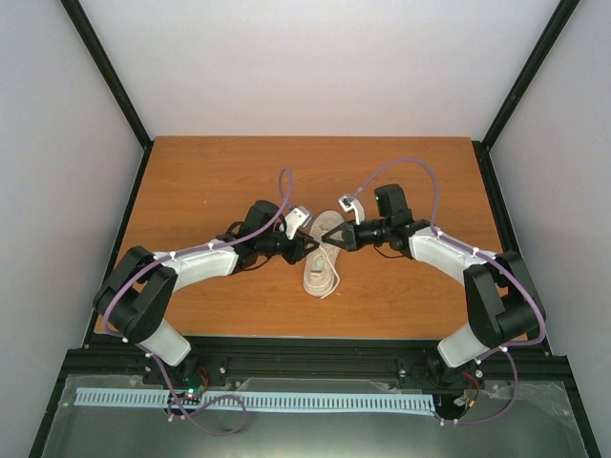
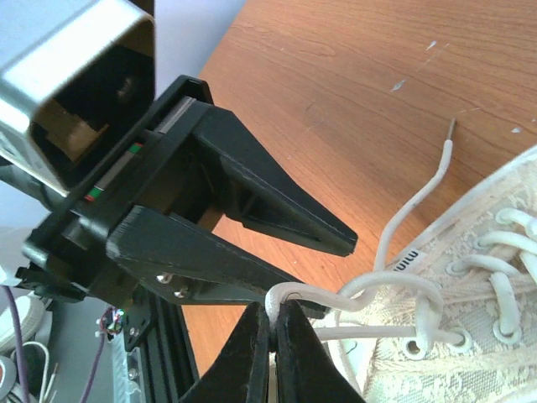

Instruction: Tie the shoes

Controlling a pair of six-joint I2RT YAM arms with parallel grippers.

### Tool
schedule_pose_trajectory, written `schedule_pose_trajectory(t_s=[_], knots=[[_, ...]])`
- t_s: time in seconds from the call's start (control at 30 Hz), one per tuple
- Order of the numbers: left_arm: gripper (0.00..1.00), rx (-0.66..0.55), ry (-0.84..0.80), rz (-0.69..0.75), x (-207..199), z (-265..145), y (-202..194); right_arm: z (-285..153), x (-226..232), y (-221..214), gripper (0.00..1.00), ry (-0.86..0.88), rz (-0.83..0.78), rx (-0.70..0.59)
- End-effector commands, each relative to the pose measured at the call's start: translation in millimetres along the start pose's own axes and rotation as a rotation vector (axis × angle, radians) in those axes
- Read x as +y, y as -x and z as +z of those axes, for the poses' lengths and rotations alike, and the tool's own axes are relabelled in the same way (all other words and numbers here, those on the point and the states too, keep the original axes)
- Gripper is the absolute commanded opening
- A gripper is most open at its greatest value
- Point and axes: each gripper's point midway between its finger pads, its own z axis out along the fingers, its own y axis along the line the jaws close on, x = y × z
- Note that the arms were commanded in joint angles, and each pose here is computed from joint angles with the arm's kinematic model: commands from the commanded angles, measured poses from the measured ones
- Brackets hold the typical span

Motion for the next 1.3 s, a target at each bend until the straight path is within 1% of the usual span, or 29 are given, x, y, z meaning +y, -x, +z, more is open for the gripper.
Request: schedule_pose_trajectory(t_s=[0.0, 0.3, 0.57, 0.7, 0.83, 0.93, 1.0, 1.17, 1.27], knots=[[0.29, -0.079, 0.003, 0.102, 0.7, -3.8, 18.0, -1.7, 18.9, 13.5, 0.03, 0.093, -0.03, -0.009], [0.29, -0.108, -0.089, 0.104, -15.8, -5.1, 28.4, 3.4, 13.2, 8.3, 0.03, 0.103, -0.004, 0.014], [0.28, -0.085, -0.148, 0.094, -25.1, -3.8, 28.2, 2.8, 11.9, 9.4, 0.03, 0.096, -0.001, 0.011], [0.26, -0.065, -0.152, 0.08, -25.1, -1.9, 26.3, 3.0, 11.1, 8.6, 0.03, 0.091, 0.001, 0.013], [0.26, -0.077, -0.14, 0.078, -23.9, -3.0, 28.6, 2.3, 12.2, 8.6, 0.03, 0.093, -0.002, 0.011], [0.23, -0.075, -0.158, 0.057, -24.4, 1.1, 31.7, 2.9, 11.8, 8.0, 0.03, 0.095, 0.0, 0.014], [0.17, -0.07, -0.168, 0.044, -24.6, 4.6, 32.0, 3.0, 11.6, 7.4, 0.03, 0.095, 0.0, 0.015], [0.11, -0.074, -0.195, 0.031, -27.8, 6.6, 34.0, 3.4, 9.8, 5.6, 0.03, 0.089, 0.003, 0.018], [0.04, -0.077, -0.196, 0.027, -28.2, 6.1, 34.5, 4.2, 7.6, 4.7, 0.03, 0.083, 0.004, 0.02]])
